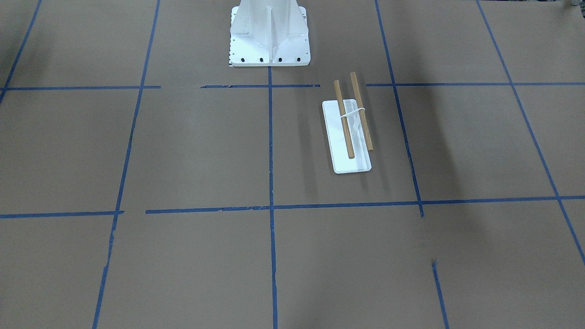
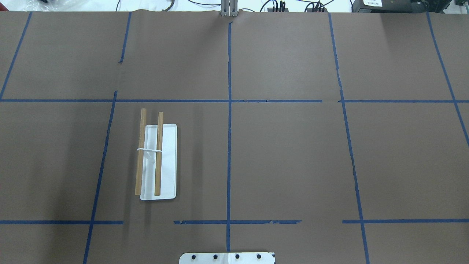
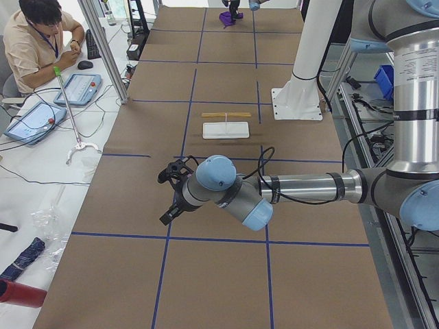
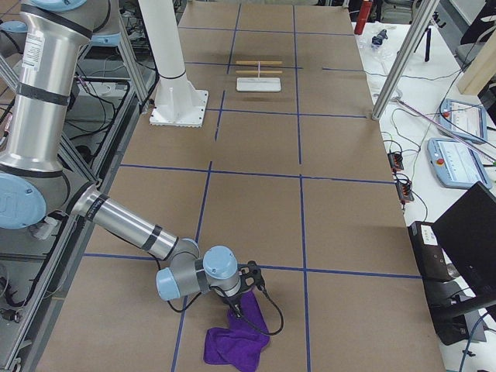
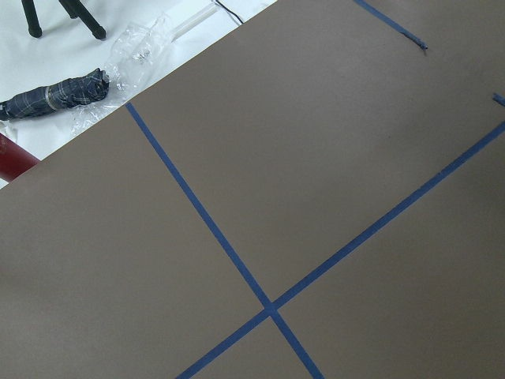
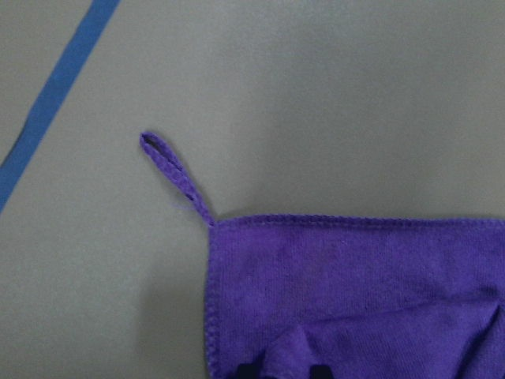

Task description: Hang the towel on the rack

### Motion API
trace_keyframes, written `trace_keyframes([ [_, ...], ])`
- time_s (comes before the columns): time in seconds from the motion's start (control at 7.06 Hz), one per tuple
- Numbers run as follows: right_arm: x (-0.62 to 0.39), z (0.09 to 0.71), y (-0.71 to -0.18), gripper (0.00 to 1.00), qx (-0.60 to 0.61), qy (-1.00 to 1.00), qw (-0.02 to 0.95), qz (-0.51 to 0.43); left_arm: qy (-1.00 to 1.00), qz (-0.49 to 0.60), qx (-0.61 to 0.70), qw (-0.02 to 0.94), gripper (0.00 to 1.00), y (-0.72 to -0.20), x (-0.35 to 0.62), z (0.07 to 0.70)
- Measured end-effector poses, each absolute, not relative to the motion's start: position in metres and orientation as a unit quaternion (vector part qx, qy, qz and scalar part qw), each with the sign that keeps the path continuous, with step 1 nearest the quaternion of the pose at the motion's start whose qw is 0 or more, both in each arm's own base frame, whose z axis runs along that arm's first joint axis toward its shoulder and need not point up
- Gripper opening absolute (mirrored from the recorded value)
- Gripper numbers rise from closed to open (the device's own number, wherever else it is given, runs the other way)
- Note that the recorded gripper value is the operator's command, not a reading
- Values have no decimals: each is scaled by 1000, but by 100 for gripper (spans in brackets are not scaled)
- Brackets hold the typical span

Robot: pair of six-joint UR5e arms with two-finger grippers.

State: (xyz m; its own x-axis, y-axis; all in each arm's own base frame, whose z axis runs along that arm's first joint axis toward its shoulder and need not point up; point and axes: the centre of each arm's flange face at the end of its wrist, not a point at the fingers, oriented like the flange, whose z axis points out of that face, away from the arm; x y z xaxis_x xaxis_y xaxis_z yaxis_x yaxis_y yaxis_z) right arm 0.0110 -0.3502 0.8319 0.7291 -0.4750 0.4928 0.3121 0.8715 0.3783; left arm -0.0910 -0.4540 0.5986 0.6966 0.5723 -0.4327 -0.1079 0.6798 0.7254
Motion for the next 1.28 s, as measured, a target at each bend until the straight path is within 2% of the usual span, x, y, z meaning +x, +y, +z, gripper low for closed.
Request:
trace_keyframes([
  [0.28,13,797,-364,0,181,-324,899,-232,335,200,349,852,100,-454,-91,597],
  [0.57,32,737,-390,0,221,-336,890,-216,334,206,361,846,100,-463,-91,585],
  [0.71,39,688,-413,0,233,-336,889,-208,334,208,366,843,100,-468,-91,579],
  [0.99,40,550,-465,0,252,-354,877,-206,325,223,396,829,100,-463,-89,572],
  [1.28,21,465,-483,0,256,-427,844,-200,342,236,395,820,100,-472,-54,563],
])
